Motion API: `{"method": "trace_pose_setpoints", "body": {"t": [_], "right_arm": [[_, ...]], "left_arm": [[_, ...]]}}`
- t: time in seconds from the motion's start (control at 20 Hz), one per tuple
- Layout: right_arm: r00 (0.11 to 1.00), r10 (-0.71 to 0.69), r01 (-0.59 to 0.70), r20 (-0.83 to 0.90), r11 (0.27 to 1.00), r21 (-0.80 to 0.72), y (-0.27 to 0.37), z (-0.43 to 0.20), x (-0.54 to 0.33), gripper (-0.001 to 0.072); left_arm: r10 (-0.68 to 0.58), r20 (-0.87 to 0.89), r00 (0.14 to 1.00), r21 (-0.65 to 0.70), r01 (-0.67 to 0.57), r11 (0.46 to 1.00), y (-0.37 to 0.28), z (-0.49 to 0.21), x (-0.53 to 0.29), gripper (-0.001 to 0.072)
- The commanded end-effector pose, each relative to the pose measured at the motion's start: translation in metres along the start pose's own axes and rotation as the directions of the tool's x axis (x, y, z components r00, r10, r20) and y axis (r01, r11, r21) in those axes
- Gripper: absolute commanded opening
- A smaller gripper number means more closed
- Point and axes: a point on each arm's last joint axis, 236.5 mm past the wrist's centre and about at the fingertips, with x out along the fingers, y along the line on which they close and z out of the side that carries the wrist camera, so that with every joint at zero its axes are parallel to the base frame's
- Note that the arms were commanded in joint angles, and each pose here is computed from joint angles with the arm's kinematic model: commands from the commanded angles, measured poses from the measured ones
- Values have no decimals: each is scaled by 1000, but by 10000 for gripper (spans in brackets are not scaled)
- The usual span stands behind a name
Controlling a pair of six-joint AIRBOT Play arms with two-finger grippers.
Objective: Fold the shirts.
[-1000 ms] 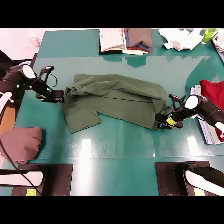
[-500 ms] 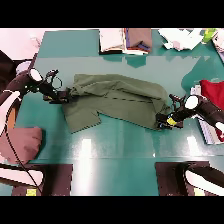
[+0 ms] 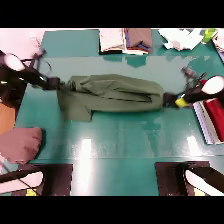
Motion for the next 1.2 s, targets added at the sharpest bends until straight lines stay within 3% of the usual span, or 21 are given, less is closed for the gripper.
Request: {"method": "trace_pose_setpoints", "body": {"t": [0.0,0.2,0.3,0.45,0.6,0.65,0.75,0.85,1.0,1.15], "right_arm": [[930,99,-57,355,990,-126,39,66,-128,18],[692,163,-14,703,977,-213,62,82,-302,17],[572,158,40,805,975,-220,64,71,-367,18],[429,110,126,897,975,-180,61,53,-434,17],[415,29,183,910,976,-115,50,52,-455,17],[441,7,190,897,977,-101,45,57,-452,17],[524,-15,184,851,978,-96,37,71,-434,17],[615,-5,152,788,982,-112,30,93,-403,17],[769,0,107,639,986,-129,13,127,-321,16],[920,-75,137,385,981,-135,-10,140,-199,17]], "left_arm": [[-17,363,932,113,-26,993,-42,51,-152,32],[-86,773,628,197,-109,974,-97,59,-359,32],[-129,885,448,213,-142,967,-121,40,-446,32],[-178,952,250,223,-165,961,-144,12,-532,31],[-204,974,98,220,-186,958,-154,1,-582,30],[-200,975,93,215,-186,959,-153,6,-581,30],[-178,963,204,214,-170,962,-143,32,-542,30],[-135,890,436,214,-139,967,-125,70,-460,30],[-75,621,780,196,-62,979,-88,109,-303,31],[-56,301,952,140,14,990,-53,114,-156,31]]}}
